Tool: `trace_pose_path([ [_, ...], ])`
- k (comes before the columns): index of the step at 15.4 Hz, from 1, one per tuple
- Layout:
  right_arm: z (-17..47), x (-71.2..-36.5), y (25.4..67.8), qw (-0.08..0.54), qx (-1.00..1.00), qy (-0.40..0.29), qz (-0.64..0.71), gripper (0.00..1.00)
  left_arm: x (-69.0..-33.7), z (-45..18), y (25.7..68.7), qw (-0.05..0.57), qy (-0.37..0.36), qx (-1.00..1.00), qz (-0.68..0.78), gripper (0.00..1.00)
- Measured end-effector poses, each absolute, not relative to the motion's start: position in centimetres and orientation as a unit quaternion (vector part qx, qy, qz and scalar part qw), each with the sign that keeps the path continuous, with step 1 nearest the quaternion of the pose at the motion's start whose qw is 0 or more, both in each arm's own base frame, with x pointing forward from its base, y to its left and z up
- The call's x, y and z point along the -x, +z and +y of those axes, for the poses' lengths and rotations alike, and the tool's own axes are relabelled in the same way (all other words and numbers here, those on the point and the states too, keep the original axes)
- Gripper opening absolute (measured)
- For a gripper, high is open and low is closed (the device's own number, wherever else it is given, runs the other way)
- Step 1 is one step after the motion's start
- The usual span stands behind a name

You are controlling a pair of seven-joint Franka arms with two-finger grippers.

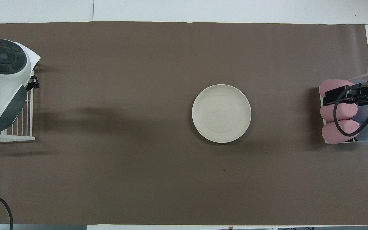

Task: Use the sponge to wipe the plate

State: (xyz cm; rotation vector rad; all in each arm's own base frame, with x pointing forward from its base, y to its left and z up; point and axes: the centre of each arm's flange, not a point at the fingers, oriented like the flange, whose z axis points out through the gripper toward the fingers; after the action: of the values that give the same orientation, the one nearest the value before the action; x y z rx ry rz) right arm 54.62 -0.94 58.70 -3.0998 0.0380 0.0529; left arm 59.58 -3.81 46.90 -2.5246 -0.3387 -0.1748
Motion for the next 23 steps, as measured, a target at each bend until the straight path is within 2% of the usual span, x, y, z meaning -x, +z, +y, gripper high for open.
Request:
trace_pose_path([
  [4,-0.9,-54.6,58.7,0.021,1.000,0.017,0.012,1.00,-59.1,-5.2,50.0,0.197,-0.037,0.964,-0.175,1.00],
  [8,-0.9,-54.6,58.8,0.021,1.000,0.016,0.012,1.00,-56.3,-5.5,55.4,0.092,-0.001,0.981,-0.174,1.00],
  [14,-0.9,-54.6,58.8,0.021,1.000,0.016,0.012,1.00,-51.1,-6.4,60.6,0.019,0.046,0.991,-0.128,1.00],
  [18,-0.9,-54.6,58.8,0.021,1.000,0.016,0.012,1.00,-50.5,-6.9,61.6,-0.052,0.058,0.990,-0.121,1.00],
  [20,-0.9,-54.6,58.8,0.021,1.000,0.016,0.012,1.00,-50.9,-5.3,62.2,-0.064,0.061,0.988,-0.127,1.00],
  [23,-0.9,-54.6,58.8,0.021,1.000,0.016,0.012,1.00,-51.4,-5.6,63.2,-0.022,0.059,0.995,-0.077,1.00],
])
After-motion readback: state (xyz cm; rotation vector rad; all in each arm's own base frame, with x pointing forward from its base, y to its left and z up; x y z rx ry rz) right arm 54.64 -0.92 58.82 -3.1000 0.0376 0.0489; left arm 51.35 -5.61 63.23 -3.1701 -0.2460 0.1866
